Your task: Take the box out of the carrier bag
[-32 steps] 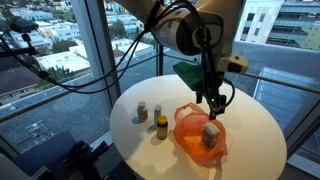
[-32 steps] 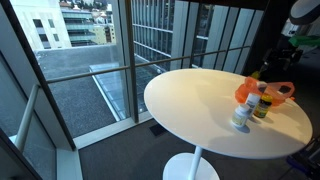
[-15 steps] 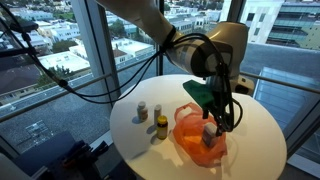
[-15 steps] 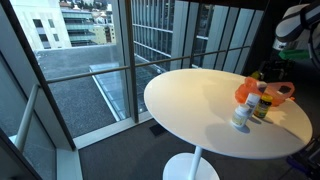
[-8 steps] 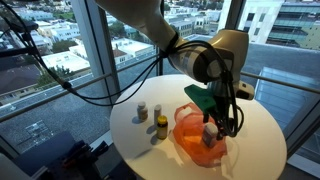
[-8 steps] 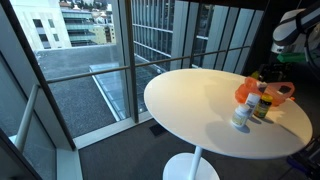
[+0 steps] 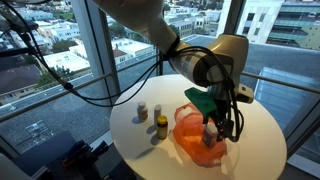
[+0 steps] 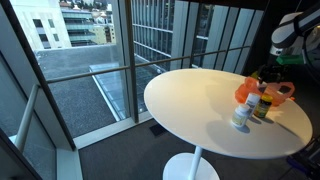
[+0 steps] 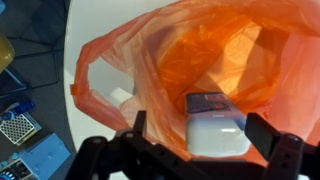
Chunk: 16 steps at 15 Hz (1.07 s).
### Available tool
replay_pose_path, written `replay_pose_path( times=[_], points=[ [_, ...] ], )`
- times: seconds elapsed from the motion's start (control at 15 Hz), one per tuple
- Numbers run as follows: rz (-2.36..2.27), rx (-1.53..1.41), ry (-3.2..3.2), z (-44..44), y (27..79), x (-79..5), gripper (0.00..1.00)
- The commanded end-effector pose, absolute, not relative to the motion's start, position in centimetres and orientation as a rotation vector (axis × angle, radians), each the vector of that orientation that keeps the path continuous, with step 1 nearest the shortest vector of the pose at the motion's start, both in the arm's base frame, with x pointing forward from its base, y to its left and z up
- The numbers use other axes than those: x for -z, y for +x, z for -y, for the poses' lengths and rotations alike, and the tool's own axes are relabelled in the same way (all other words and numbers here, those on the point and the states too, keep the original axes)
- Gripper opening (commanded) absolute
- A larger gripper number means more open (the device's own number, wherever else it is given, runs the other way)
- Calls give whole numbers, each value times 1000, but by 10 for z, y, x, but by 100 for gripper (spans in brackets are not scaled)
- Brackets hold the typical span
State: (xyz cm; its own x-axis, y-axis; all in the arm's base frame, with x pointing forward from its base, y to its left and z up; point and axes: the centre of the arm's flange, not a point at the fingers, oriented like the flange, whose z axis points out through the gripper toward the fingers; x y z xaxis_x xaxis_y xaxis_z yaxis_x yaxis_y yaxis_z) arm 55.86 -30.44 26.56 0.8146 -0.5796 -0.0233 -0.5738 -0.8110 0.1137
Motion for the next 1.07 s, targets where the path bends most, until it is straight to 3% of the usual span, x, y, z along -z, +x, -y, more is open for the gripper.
replay_pose_path(
  times=[0.0, 1.0],
  points=[
    [895, 44, 2936, 312, 567, -264, 100],
    [870, -10, 2960, 307, 575, -254, 100]
  ],
)
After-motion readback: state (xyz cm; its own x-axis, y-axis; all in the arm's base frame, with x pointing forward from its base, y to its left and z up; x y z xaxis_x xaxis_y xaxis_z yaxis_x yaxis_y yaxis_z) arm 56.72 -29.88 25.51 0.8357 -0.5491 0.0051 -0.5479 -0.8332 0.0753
